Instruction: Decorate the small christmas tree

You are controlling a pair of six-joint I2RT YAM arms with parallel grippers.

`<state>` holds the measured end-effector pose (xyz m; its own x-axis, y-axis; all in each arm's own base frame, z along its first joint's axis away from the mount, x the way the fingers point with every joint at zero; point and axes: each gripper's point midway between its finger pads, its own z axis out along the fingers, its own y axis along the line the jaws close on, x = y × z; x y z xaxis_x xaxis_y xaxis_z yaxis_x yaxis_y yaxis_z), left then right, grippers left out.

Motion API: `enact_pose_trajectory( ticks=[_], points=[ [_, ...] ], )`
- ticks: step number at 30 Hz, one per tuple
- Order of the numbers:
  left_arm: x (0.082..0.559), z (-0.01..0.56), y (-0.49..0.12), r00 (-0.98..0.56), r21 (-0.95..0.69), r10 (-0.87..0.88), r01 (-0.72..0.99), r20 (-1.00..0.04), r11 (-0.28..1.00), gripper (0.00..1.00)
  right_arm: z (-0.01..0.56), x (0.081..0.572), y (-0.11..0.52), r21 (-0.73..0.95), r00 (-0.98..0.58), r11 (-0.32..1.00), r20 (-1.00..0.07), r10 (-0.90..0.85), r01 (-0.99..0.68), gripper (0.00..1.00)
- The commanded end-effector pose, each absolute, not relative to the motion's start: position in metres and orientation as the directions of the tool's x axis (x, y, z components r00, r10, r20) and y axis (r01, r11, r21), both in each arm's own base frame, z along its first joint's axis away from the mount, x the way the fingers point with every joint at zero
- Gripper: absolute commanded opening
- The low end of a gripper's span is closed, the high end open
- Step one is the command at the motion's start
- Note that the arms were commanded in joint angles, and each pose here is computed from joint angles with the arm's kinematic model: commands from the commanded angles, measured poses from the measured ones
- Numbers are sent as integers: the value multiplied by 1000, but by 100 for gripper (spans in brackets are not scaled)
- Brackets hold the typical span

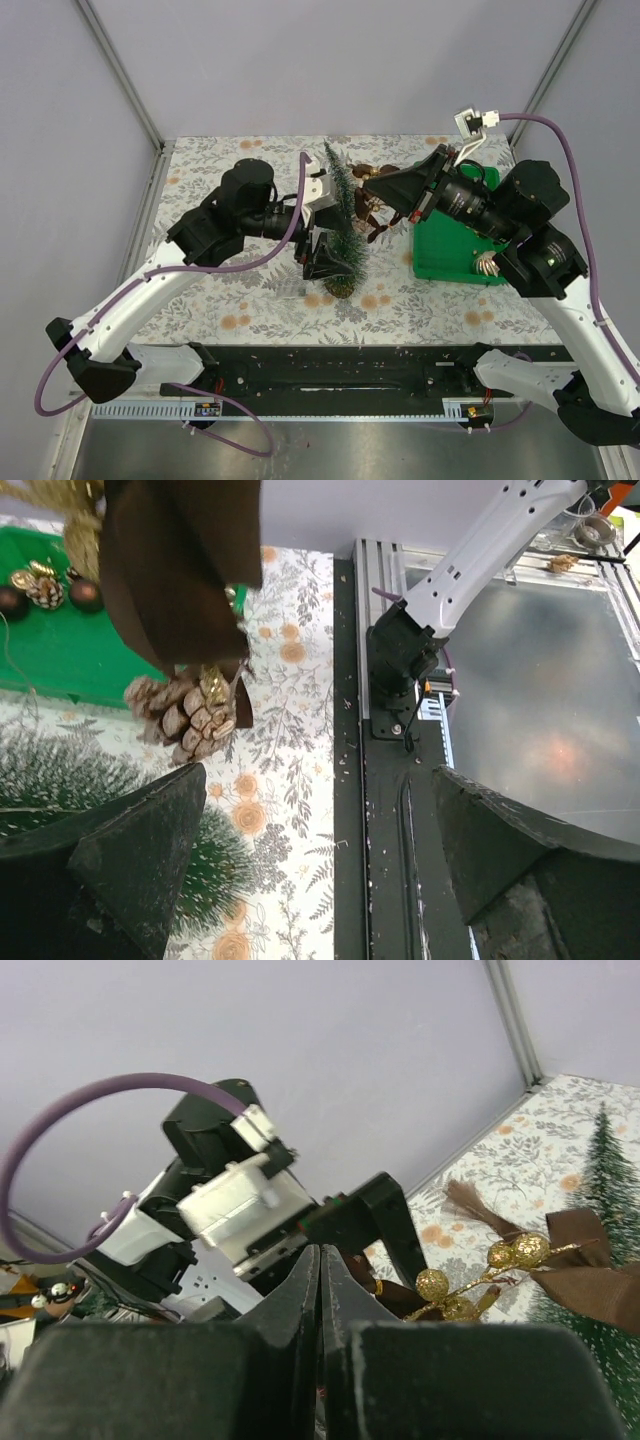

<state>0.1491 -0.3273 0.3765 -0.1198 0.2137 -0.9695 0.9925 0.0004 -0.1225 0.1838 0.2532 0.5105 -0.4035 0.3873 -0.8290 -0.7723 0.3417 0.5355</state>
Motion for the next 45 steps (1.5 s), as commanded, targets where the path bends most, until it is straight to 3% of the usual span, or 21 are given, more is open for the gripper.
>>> enact_pose_trajectory(
  ticks=[1, 9, 14, 20, 22, 24, 25, 37, 45],
  points=[
    [151, 385, -324, -95, -90, 166, 995, -982, 36, 99, 532, 173, 260, 496, -367, 270, -834, 412, -825, 0],
    [196, 385, -306, -101, -61, 133, 959, -986, 277, 99, 526, 171, 268, 499, -381, 254, -835, 397, -829, 0],
    [175, 390, -306, -117, -99, 110, 983, -987, 157, 99, 516, 175, 273, 505, -390, 260, -835, 388, -823, 0],
    [170, 377, -303, -104, -86, 140, 988, -985, 129, 76, 508, 179, 279, 503, -391, 270, -840, 376, -821, 0],
    [171, 375, -300, -102, -83, 142, 987, -985, 136, 80, 505, 182, 280, 500, -385, 287, -844, 374, -817, 0],
    [171, 378, -297, -108, -88, 130, 985, -986, 151, 94, 500, 186, 281, 498, -385, 305, -849, 361, -812, 0],
    [173, 379, -295, -107, -86, 124, 983, -987, 160, 96, 497, 189, 282, 493, -380, 317, -853, 356, -810, 0],
    [199, 378, -256, -41, 16, 143, 927, -989, 376, 99, 430, 226, 290, 476, -388, 479, -879, 276, -738, 0],
    [211, 358, -263, -103, -34, 158, 920, -982, 392, 99, 387, 235, 284, 470, -422, 559, -879, 222, -684, 0]
  ],
)
